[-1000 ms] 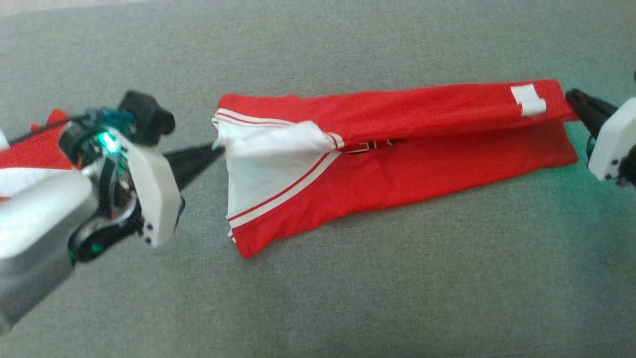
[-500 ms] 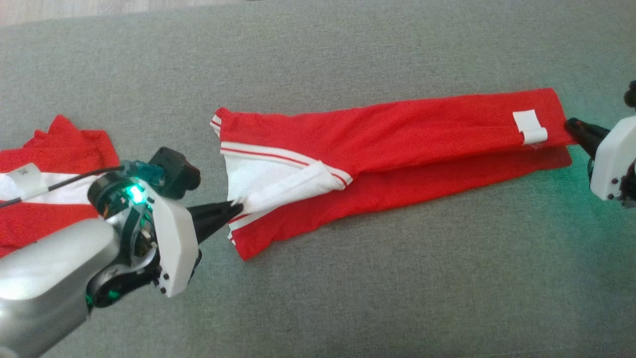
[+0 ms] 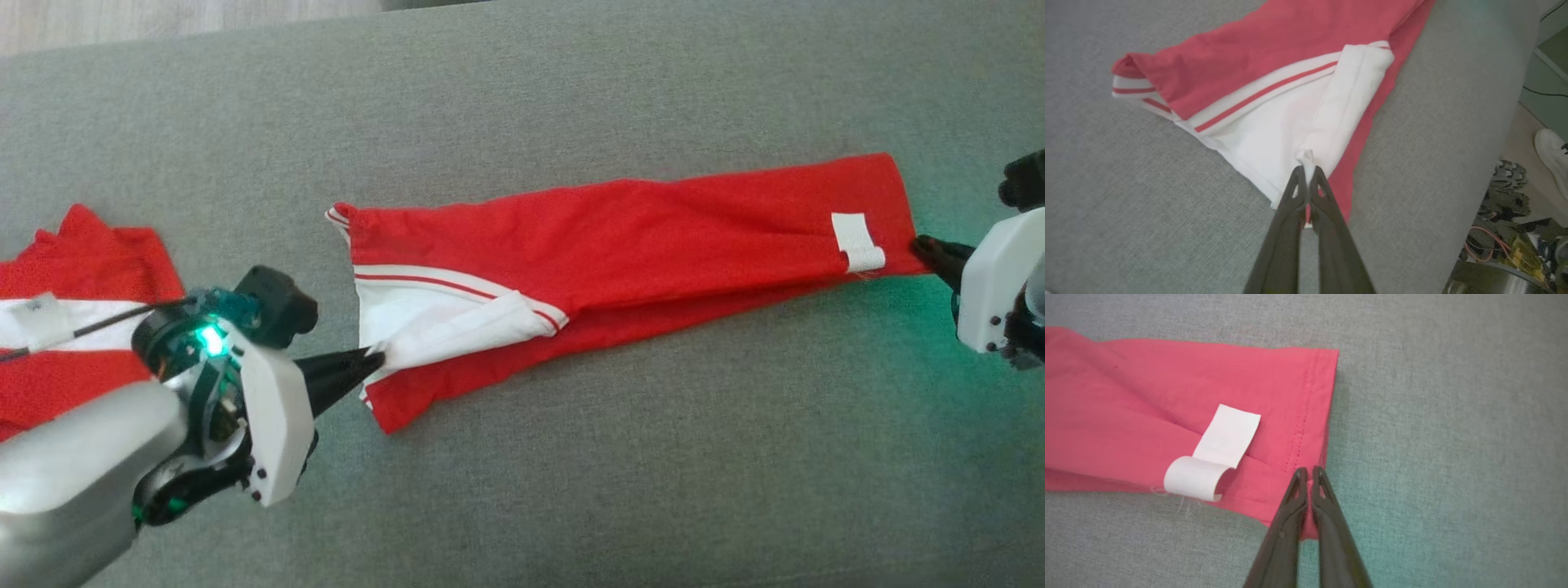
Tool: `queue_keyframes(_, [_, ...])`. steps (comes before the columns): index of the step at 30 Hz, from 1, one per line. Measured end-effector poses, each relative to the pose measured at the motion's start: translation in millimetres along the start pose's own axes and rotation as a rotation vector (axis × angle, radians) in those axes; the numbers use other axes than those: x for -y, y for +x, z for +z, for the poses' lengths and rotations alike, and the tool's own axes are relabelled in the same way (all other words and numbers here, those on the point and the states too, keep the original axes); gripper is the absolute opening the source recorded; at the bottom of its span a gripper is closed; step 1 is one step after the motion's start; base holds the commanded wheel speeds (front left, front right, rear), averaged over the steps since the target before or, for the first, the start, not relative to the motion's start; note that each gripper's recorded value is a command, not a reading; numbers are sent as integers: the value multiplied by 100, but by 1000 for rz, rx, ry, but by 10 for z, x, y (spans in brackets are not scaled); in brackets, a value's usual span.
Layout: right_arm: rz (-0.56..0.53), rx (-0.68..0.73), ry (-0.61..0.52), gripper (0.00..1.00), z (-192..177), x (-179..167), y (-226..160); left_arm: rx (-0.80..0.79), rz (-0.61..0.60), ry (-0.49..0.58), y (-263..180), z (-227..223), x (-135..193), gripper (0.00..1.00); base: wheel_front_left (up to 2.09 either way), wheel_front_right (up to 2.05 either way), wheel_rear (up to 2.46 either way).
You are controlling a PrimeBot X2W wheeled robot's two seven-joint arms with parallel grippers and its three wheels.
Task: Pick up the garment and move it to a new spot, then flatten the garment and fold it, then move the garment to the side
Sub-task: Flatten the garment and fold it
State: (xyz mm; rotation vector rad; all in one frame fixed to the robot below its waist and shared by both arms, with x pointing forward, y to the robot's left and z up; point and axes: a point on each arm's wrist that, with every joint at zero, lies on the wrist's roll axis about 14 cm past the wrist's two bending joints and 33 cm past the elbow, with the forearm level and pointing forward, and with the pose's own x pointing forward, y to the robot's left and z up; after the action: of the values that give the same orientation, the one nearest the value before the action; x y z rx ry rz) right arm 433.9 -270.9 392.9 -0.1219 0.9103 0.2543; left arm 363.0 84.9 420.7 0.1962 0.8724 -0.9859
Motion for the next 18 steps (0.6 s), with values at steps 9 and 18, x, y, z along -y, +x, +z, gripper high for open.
queue_keyframes(9, [-21,-18,84,100,-60,100,-115,55,51,-12,45,-49,-97,100,0,0,0])
queue_keyframes(18, [-47,353,150,100,615,236,-453,532,334,-10,-293,864,-539,100,0,0,0])
